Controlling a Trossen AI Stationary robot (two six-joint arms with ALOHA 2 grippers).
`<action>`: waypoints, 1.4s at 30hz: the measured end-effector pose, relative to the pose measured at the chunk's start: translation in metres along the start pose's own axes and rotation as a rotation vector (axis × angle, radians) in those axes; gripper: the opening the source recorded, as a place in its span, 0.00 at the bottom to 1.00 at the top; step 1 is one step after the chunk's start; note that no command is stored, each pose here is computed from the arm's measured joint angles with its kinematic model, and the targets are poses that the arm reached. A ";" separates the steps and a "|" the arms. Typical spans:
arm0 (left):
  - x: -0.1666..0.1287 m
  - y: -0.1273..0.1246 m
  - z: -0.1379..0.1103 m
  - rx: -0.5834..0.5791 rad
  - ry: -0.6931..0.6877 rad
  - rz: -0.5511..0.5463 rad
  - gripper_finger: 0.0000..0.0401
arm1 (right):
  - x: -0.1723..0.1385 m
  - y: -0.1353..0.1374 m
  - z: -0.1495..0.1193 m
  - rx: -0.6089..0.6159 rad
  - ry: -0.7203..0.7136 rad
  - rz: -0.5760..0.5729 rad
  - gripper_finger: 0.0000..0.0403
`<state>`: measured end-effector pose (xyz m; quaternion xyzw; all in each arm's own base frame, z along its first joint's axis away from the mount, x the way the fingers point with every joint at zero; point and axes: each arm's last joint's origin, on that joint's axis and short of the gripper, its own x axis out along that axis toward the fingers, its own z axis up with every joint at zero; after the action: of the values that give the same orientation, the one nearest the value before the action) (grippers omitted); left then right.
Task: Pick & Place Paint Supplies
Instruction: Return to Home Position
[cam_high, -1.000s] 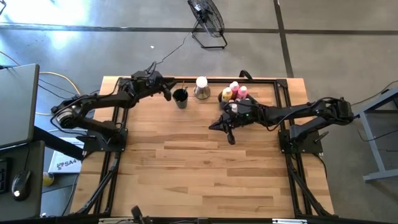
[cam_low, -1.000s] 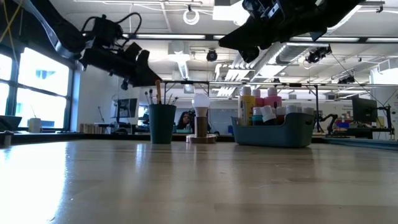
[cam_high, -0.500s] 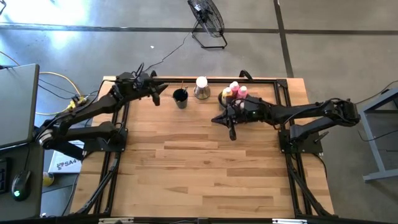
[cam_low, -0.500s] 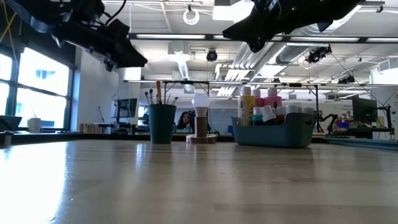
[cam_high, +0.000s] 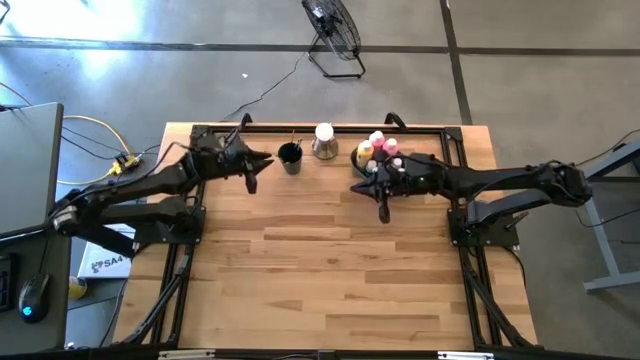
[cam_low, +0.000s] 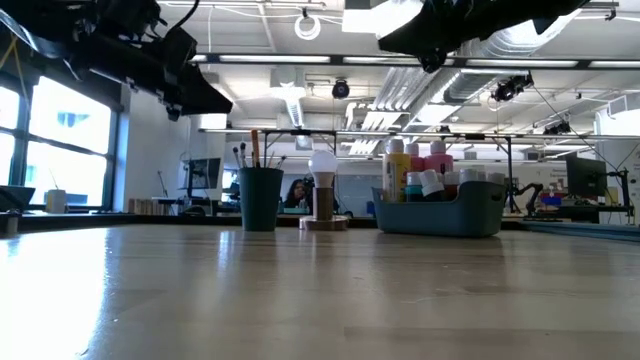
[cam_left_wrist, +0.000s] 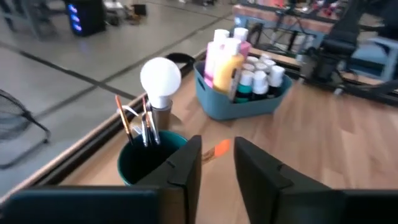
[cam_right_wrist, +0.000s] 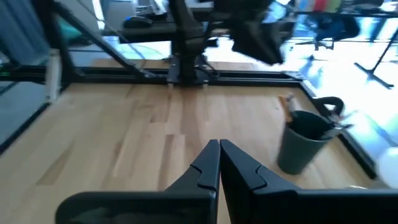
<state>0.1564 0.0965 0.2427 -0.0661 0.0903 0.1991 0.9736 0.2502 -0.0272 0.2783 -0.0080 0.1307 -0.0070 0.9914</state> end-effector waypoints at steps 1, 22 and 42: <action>0.001 -0.004 -0.003 0.010 -0.007 0.011 0.21 | -0.001 0.000 0.001 0.000 -0.001 -0.018 0.01; -0.042 -0.038 -0.003 0.208 -0.085 -0.050 0.03 | -0.038 0.002 -0.001 -0.036 0.035 -0.132 0.01; -0.074 -0.045 -0.024 0.227 -0.254 -0.058 0.00 | -0.104 0.007 -0.050 0.043 -0.225 -0.203 0.01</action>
<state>0.1036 0.0241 0.2380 0.0676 -0.0136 0.1661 0.9837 0.1366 -0.0193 0.2571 -0.0008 0.0170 -0.1090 0.9939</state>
